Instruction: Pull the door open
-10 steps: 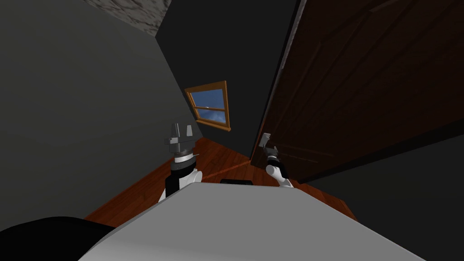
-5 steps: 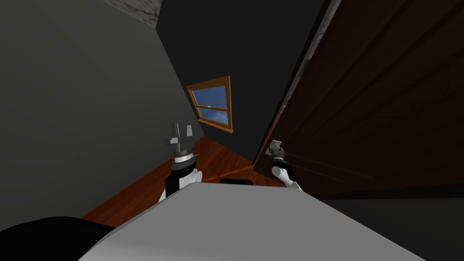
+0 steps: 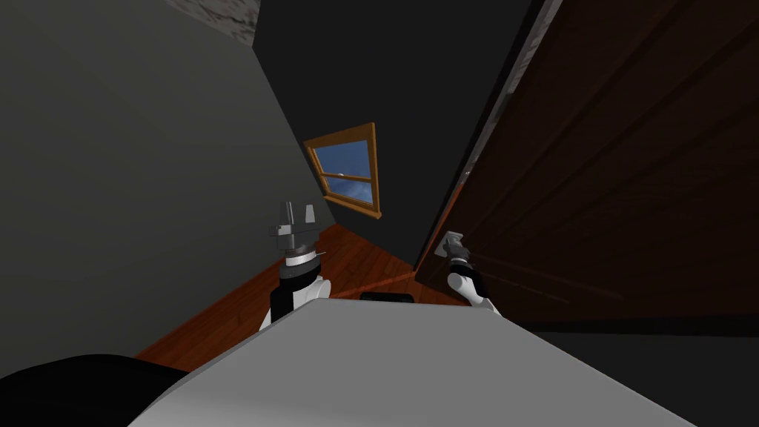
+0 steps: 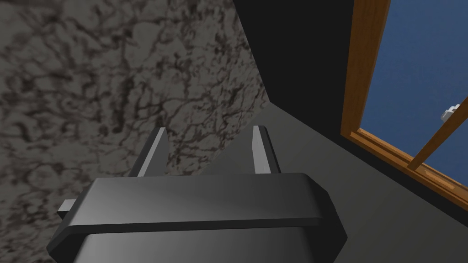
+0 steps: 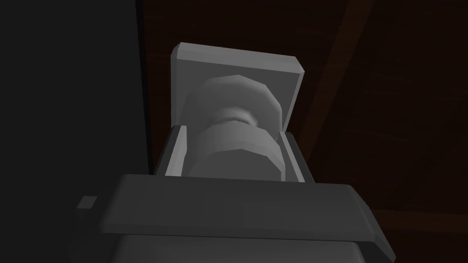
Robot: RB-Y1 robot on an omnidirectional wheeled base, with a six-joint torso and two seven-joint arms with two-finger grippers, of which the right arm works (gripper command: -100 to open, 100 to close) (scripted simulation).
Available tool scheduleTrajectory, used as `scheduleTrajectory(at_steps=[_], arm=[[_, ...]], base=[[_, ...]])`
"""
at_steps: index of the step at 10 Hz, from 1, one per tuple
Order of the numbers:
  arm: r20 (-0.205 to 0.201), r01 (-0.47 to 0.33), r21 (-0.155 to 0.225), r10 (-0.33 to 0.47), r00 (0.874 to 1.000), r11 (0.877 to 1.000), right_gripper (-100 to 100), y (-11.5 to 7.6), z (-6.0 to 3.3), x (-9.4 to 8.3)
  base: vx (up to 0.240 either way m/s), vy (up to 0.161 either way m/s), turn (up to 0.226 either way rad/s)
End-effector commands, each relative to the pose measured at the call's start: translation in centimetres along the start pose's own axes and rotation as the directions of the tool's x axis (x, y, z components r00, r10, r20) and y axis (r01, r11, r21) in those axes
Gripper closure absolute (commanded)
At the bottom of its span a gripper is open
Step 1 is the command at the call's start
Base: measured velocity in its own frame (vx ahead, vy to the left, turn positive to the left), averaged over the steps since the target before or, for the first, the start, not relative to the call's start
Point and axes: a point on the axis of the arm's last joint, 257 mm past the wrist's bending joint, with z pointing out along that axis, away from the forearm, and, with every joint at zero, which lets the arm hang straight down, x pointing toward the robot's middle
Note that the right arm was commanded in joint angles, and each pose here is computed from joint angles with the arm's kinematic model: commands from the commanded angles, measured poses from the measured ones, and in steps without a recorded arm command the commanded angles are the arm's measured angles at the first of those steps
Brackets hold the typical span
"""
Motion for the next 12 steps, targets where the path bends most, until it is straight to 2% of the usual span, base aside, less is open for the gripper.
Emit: scheduleTrajectory(at_steps=[1,4,12], arm=[[-0.002,-0.003,0.002,0.003,1.000,1.000,100,-0.21,0.01,0.09],[0.002,-0.005,0.011,0.005,1.000,1.000,100,-0.11,-0.13,-0.08],[0.003,-0.050,0.092,0.050,0.999,0.994,100,-0.77,-0.94,0.26]], base=[[-0.013,0.002,0.002],[-0.054,-0.006,0.041],[-0.251,-0.044,0.168]])
